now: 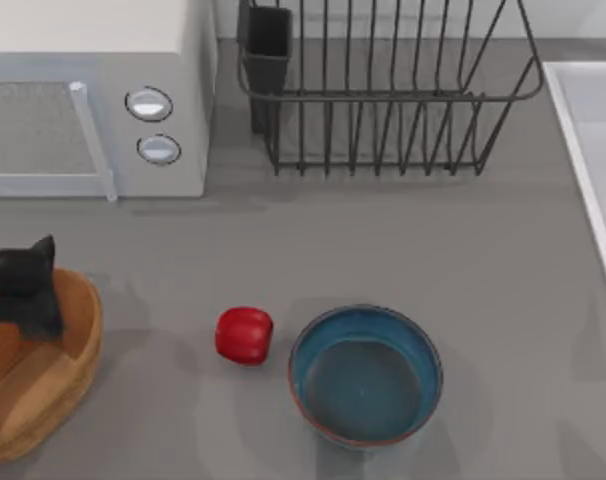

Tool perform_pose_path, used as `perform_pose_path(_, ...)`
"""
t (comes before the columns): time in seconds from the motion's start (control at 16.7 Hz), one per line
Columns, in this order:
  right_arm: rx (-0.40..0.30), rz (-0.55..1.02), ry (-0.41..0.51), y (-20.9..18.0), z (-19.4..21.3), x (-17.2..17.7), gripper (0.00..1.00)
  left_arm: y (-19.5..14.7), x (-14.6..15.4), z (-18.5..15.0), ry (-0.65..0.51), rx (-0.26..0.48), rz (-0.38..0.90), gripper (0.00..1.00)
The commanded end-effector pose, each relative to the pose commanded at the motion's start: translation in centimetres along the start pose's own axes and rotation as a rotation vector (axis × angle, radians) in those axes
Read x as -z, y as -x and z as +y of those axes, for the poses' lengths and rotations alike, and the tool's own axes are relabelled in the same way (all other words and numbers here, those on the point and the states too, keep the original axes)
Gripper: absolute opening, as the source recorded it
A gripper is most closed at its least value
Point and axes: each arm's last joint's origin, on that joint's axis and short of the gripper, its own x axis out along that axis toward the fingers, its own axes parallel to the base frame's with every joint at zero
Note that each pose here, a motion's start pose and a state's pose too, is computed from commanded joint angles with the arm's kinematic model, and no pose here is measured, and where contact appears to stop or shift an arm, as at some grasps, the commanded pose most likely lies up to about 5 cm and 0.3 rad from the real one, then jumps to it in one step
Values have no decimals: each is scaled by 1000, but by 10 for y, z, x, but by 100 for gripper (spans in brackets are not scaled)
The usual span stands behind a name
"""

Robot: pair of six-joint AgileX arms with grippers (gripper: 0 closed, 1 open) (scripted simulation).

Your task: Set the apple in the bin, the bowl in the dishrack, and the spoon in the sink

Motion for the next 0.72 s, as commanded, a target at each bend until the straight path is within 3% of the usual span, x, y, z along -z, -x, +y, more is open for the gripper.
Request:
perform_pose_path(0.36,0,0,0,0,0,0,100,-52,-54,-41,25,51,439,100)
perform_pose_path(0.72,0,0,0,0,0,0,100,-128,-65,-101,-11,12,842,100)
